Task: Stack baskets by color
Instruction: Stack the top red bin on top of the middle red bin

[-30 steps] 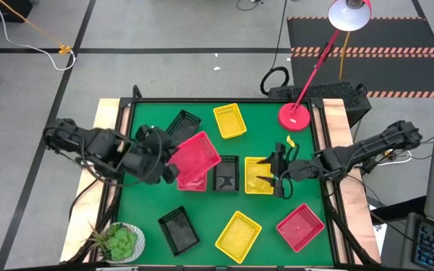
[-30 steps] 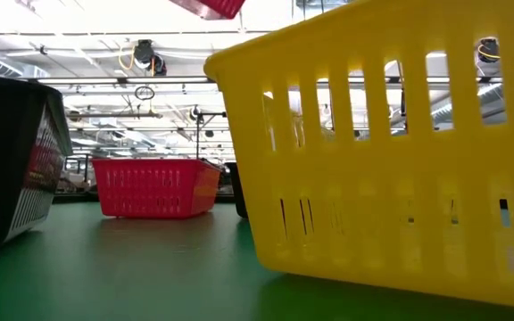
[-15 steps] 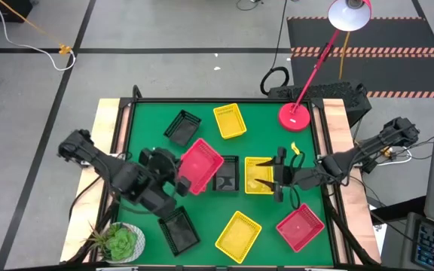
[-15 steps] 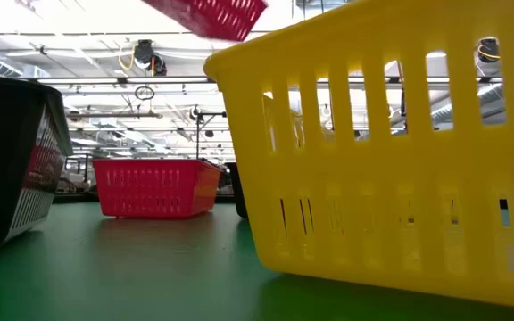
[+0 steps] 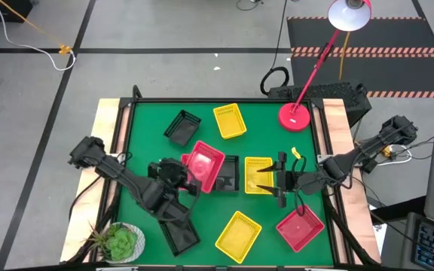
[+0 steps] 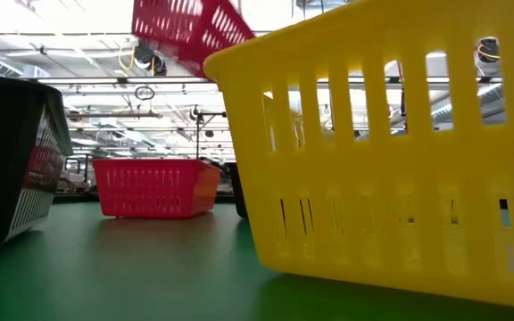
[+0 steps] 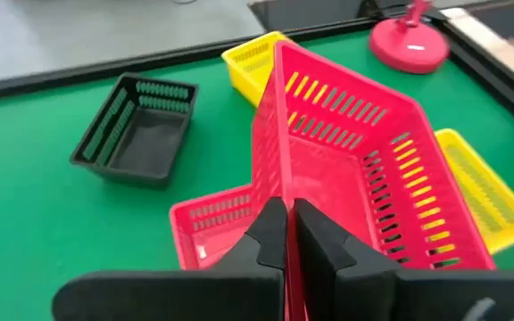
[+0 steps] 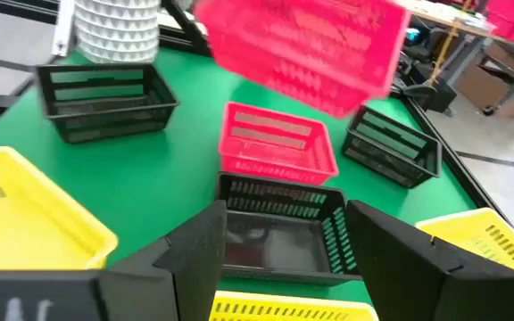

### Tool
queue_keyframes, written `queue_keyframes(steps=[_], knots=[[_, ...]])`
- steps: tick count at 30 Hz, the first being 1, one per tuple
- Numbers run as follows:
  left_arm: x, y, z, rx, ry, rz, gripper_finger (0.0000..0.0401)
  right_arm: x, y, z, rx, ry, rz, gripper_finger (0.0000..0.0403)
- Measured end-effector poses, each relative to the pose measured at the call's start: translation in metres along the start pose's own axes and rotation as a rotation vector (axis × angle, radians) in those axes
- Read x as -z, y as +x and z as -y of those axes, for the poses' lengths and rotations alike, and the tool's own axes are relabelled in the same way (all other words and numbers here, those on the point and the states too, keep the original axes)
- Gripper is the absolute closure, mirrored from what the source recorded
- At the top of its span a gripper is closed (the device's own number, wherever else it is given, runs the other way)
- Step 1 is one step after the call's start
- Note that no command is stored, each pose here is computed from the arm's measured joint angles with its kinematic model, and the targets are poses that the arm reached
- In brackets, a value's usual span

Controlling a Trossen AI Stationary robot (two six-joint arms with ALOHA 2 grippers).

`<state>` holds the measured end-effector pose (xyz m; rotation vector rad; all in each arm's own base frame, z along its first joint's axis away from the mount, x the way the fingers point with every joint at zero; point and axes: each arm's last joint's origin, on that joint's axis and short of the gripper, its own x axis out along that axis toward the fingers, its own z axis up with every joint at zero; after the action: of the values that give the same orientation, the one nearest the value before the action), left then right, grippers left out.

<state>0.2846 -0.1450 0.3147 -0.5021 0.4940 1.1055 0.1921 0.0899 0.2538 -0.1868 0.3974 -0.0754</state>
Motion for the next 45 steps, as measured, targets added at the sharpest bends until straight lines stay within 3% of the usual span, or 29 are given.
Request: queue_keyframes(steps=[13, 16, 21, 32, 45], knots=[[0.041, 0.030, -0.024, -0.129, -0.115, 0.028, 0.0387, -0.001, -0.001, -0.002, -0.005, -0.048, 0.013, 0.0177], [0.050, 0.035, -0.030, -0.149, -0.142, 0.034, 0.0385, -0.002, -0.001, -0.001, 0.038, -0.063, 0.018, 0.0177], [0.063, 0.043, -0.032, -0.122, -0.193, 0.032, 0.0394, -0.002, -0.001, 0.000, 0.068, -0.056, 0.020, 0.0177], [0.076, 0.054, -0.030, -0.077, -0.245, 0.011, 0.0393, -0.002, -0.001, 0.000, 0.063, -0.028, 0.024, 0.0177], [0.075, 0.057, -0.036, -0.115, -0.242, 0.032, 0.0384, -0.002, -0.001, 0.000, 0.061, -0.031, 0.025, 0.0177]])
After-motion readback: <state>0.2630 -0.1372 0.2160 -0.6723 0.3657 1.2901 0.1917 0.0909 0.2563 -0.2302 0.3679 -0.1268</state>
